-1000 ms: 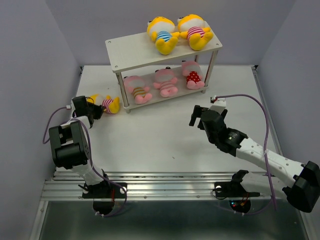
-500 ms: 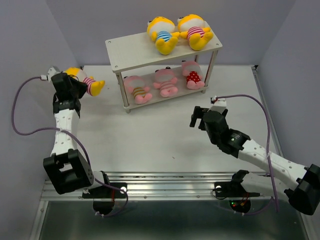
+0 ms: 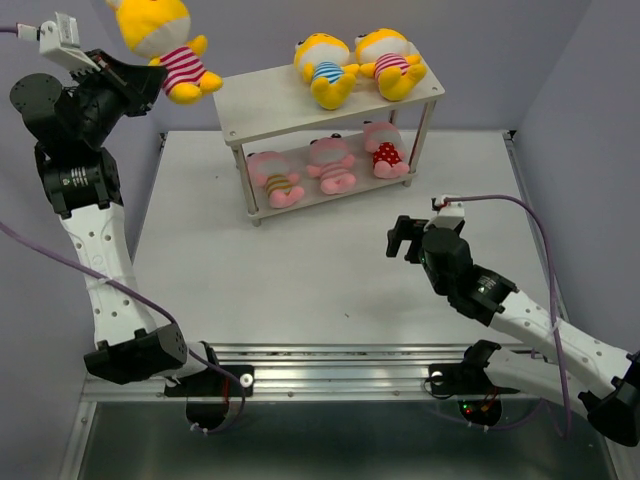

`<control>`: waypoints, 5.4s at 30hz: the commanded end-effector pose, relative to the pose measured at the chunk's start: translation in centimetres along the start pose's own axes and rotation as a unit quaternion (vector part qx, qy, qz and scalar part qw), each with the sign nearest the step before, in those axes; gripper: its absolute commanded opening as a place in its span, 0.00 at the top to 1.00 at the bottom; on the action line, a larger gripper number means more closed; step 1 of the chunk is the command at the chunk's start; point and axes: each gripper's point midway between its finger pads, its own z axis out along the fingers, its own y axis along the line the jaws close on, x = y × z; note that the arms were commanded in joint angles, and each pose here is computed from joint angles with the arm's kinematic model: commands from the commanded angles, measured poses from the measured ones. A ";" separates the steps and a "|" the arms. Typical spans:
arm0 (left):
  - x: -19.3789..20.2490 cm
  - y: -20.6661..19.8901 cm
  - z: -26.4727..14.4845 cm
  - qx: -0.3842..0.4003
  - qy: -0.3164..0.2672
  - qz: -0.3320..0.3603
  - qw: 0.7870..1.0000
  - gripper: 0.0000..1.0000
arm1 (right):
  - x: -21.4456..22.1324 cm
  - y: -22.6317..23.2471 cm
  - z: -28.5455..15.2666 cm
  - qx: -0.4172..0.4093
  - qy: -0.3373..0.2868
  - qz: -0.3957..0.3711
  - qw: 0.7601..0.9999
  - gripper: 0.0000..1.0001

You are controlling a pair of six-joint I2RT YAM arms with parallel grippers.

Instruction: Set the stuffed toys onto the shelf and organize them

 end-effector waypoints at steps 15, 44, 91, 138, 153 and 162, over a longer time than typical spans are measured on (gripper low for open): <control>5.6 -8.1 5.2 0.249 0.129 -0.071 0.957 1.00 | -1.2 0.6 0.1 -0.011 -0.016 0.010 1.000 0.00; 14.6 -0.5 10.4 0.109 0.191 -0.230 0.948 1.00 | -3.3 0.6 -0.3 0.000 -0.040 0.044 0.998 0.00; 14.3 -2.6 9.8 0.185 0.257 -0.172 0.933 1.00 | -3.6 1.7 -0.5 -0.027 -0.040 0.060 0.997 0.00; 9.9 -2.1 8.7 0.164 0.230 -0.126 0.951 0.01 | -3.8 2.8 -0.8 -0.058 -0.040 0.069 0.995 0.00; 3.3 -3.3 4.3 0.059 0.134 -0.053 0.988 0.01 | -5.5 1.1 -1.9 -0.032 -0.069 0.088 0.993 0.00; 3.0 2.2 -9.1 -0.246 -0.061 -0.090 0.963 0.01 | -5.4 -2.8 -2.6 0.066 -0.077 0.105 0.989 0.00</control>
